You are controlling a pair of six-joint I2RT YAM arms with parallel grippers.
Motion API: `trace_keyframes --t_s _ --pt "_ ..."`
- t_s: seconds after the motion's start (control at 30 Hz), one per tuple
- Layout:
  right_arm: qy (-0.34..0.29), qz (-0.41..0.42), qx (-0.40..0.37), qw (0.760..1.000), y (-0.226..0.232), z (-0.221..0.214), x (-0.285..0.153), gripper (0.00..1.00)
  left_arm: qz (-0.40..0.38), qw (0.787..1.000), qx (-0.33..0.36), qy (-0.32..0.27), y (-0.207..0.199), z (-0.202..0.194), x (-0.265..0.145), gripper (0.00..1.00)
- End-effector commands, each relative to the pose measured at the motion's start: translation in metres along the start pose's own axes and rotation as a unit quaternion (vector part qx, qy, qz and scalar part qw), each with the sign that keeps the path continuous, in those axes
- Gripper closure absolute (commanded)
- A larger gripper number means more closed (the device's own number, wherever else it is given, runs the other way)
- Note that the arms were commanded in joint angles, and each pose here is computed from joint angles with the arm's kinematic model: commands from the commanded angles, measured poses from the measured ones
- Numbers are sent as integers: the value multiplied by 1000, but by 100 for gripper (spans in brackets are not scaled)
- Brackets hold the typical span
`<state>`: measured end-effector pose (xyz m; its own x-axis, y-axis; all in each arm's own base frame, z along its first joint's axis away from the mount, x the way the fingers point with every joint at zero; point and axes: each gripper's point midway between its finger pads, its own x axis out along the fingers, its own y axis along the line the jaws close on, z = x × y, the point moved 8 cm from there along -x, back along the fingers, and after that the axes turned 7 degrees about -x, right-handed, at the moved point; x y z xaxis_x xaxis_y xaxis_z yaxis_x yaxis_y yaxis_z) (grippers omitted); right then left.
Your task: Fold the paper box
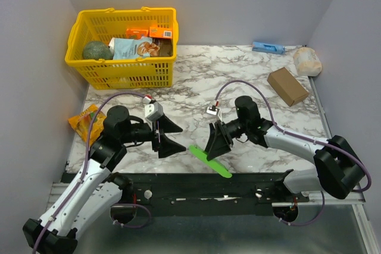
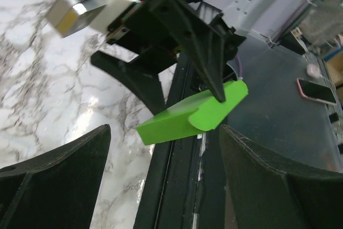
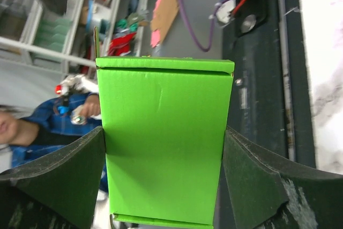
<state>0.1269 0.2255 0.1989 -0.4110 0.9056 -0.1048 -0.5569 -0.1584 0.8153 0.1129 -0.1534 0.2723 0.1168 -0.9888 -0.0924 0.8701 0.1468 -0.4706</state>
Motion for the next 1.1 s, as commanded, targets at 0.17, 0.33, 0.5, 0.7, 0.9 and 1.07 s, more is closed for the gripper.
trace_keyframes --t_s 0.17,0.33,0.5,0.7,0.9,1.07 --pt "28 59 16 998 26 3 -8 62 -104 989 91 52 -29 -14 13 4" --pt "37 69 26 997 30 2 -9 62 -110 986 103 71 -32 -15 23 3" --pt "42 74 33 996 31 3 -9 62 -99 982 135 85 -36 -14 32 2" --pt "43 74 33 996 32 5 -10 62 -109 980 147 79 -40 -15 44 3" --pt "44 76 33 996 34 5 -10 62 -105 980 149 82 -42 -20 55 4" --pt "44 77 39 995 33 4 -10 62 -115 978 158 72 -48 -16 63 15"
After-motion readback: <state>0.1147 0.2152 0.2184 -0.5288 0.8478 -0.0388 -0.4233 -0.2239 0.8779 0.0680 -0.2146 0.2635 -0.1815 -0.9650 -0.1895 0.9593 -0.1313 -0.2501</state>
